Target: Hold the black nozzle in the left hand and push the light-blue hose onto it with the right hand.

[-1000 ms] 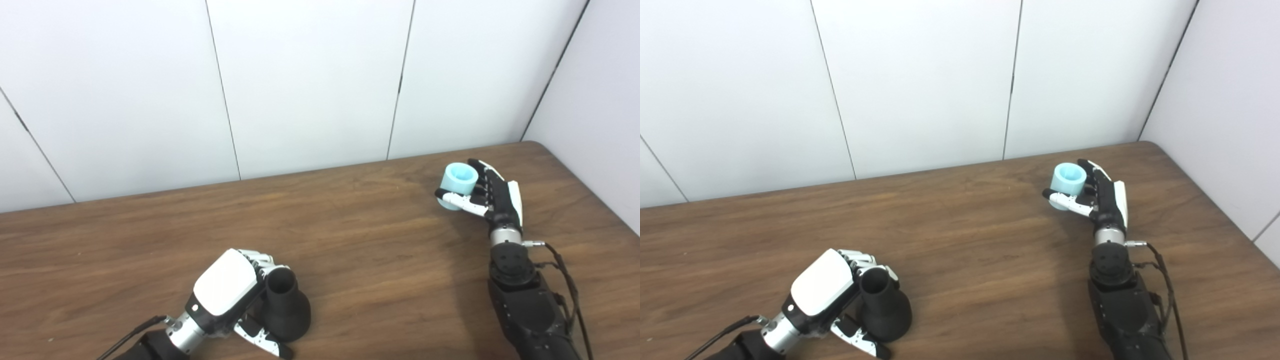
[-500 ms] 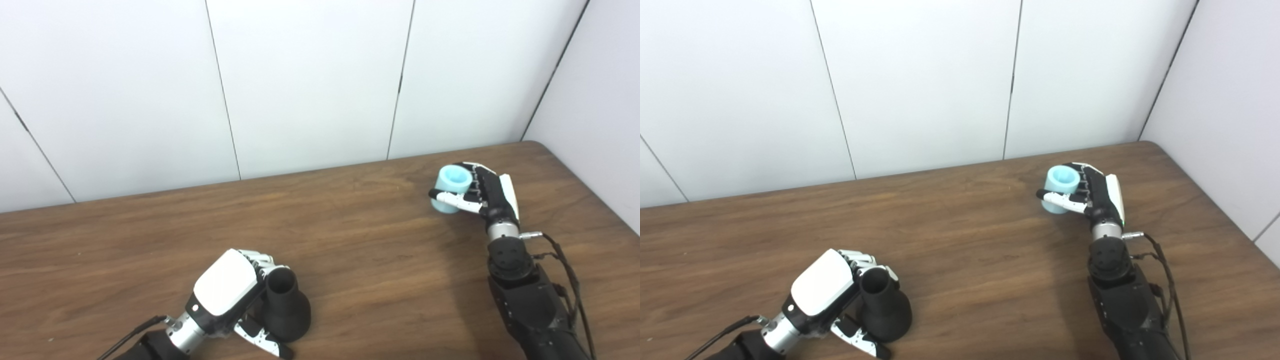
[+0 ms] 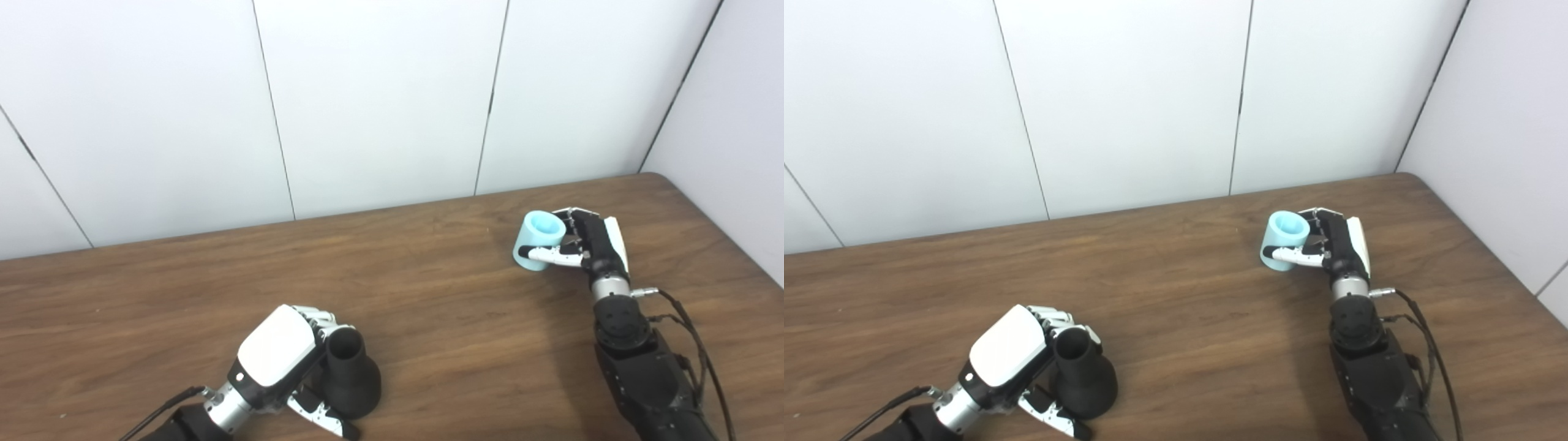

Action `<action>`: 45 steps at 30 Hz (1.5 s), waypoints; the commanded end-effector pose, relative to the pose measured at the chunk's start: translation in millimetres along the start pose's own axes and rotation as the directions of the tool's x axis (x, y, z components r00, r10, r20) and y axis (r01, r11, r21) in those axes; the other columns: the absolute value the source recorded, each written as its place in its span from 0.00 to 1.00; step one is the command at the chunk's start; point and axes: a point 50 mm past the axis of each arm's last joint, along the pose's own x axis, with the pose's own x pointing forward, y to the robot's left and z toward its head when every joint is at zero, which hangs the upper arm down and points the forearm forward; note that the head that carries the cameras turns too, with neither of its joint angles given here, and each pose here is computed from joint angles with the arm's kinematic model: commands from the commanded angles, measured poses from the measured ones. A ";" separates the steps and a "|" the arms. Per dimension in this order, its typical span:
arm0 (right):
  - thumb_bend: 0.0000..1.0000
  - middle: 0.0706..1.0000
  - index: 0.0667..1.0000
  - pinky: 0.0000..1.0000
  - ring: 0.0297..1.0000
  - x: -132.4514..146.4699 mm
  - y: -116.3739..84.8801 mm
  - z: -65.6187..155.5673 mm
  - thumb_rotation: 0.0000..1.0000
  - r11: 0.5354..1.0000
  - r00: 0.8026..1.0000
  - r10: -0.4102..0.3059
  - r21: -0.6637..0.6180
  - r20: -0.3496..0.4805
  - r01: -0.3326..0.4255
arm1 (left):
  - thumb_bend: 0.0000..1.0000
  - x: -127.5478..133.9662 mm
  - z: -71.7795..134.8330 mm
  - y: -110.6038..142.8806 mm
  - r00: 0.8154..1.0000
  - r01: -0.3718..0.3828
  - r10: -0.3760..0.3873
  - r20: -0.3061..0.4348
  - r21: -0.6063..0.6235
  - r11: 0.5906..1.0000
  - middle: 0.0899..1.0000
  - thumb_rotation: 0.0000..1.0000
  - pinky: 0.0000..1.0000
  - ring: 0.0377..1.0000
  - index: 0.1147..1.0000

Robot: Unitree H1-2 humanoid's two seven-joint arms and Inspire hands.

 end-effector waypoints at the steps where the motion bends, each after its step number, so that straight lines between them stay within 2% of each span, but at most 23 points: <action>1: 0.52 0.48 0.43 0.56 0.60 6.7 -7.9 20.4 0.00 1.000 0.996 -0.003 0.012 0.085 0.002 | 0.52 -41.2 53.7 -67.8 0.995 0.058 -0.075 -0.067 -0.228 0.972 0.43 0.00 0.36 0.44 0.42; 12: 0.52 0.47 0.44 0.54 0.59 -3.3 -6.8 29.5 0.00 0.998 0.990 0.049 -0.055 0.132 -0.042 | 0.52 -38.2 54.2 -70.3 0.995 0.057 -0.074 -0.068 -0.229 0.972 0.43 0.00 0.36 0.44 0.42; 21: 0.52 0.48 0.44 0.51 0.58 -12.6 -9.0 47.3 0.00 0.991 0.974 0.097 -0.113 0.203 -0.075 | 0.52 -36.6 55.2 -74.1 0.992 0.087 -0.105 -0.067 -0.230 0.969 0.43 0.00 0.36 0.44 0.42; 24: 0.52 0.47 0.44 0.51 0.57 -15.8 -8.7 55.6 0.00 0.992 0.965 0.098 -0.099 0.242 -0.076 | 0.52 -37.3 54.8 -77.4 0.990 0.098 -0.117 -0.074 -0.229 0.968 0.42 0.00 0.36 0.44 0.43; 30: 0.52 0.46 0.45 0.43 0.52 -21.7 -9.4 75.5 0.00 0.991 0.943 0.114 -0.106 0.313 -0.085 | 0.52 -37.0 56.3 -83.0 0.989 0.101 -0.125 -0.085 -0.240 0.966 0.43 0.00 0.36 0.43 0.43; 35: 0.52 0.46 0.44 0.45 0.52 -29.8 -8.9 93.8 0.00 0.989 0.926 0.141 -0.093 0.349 -0.115 | 0.52 -35.1 56.9 -85.5 0.987 0.119 -0.142 -0.080 -0.238 0.964 0.43 0.00 0.36 0.43 0.42; 42: 0.52 0.42 0.49 0.29 0.40 -49.6 -1.2 113.4 0.00 0.984 0.904 0.178 -0.059 0.388 -0.169 | 0.52 -34.8 57.4 -88.0 0.986 0.121 -0.144 -0.079 -0.237 0.964 0.43 0.00 0.35 0.42 0.43; 43: 0.52 0.43 0.47 0.36 0.45 -52.6 0.0 116.6 0.00 0.982 0.898 0.188 -0.064 0.398 -0.177 | 0.52 -34.5 57.3 -88.3 0.986 0.121 -0.144 -0.081 -0.238 0.964 0.43 0.00 0.35 0.41 0.42; 45: 0.52 0.45 0.45 0.41 0.49 -60.3 2.7 125.9 0.00 0.978 0.884 0.210 -0.079 0.418 -0.195 | 0.52 -34.2 57.3 -88.9 0.985 0.128 -0.150 -0.079 -0.238 0.963 0.43 0.00 0.35 0.42 0.42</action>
